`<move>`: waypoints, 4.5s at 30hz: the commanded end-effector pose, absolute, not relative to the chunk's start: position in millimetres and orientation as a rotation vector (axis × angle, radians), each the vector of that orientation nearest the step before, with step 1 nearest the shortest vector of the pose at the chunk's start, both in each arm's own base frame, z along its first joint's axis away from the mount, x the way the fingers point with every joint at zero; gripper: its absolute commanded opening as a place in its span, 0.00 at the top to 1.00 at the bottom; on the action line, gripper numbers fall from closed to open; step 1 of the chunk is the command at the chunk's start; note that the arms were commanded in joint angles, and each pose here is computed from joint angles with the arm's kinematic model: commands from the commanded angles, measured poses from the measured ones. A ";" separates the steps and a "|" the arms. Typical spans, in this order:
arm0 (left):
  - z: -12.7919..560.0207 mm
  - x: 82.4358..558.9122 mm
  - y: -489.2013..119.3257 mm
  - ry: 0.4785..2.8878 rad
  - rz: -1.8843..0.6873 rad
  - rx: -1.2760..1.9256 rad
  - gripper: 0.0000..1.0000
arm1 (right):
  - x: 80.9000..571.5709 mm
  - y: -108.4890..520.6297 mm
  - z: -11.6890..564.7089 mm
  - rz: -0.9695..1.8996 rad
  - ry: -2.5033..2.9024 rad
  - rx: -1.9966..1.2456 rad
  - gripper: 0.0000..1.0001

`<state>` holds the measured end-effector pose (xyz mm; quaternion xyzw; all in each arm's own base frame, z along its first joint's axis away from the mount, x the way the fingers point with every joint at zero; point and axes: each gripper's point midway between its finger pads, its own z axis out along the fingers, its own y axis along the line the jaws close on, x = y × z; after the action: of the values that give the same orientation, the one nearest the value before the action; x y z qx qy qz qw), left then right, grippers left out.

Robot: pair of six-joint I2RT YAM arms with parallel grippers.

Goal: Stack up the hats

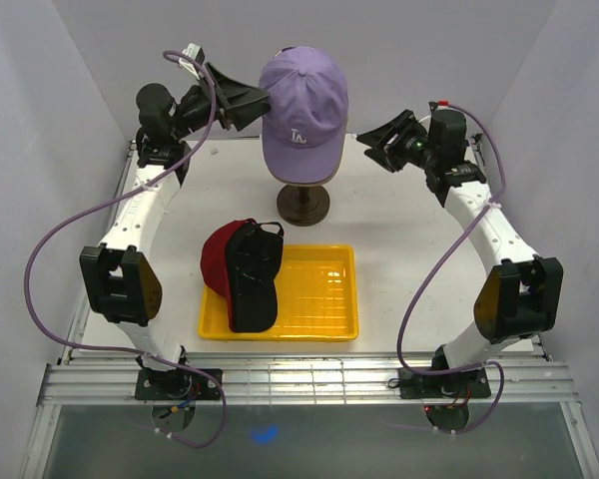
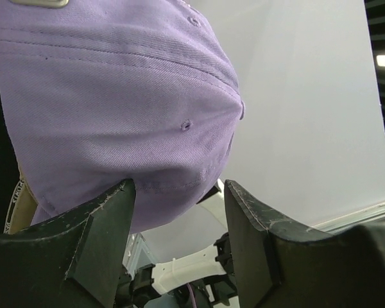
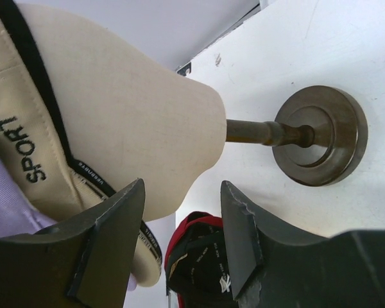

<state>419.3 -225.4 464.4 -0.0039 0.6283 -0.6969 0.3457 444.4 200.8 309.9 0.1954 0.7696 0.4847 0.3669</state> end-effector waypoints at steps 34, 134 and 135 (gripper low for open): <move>352.9 318.5 -103.6 1.901 -0.965 -0.574 0.35 | 130.5 339.6 243.7 1.035 2.176 -0.242 0.50; 323.6 288.3 -108.1 1.979 -0.970 -0.541 0.42 | 117.0 383.5 255.2 0.733 2.430 -0.795 0.92; 325.8 289.3 -108.7 1.975 -0.976 -0.542 0.42 | 113.5 381.3 263.2 0.755 2.428 -0.811 0.92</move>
<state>288.1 -106.5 300.5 -0.2294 0.8029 -0.3748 0.4027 117.8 386.7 210.7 -0.2771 0.9107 0.2224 0.2106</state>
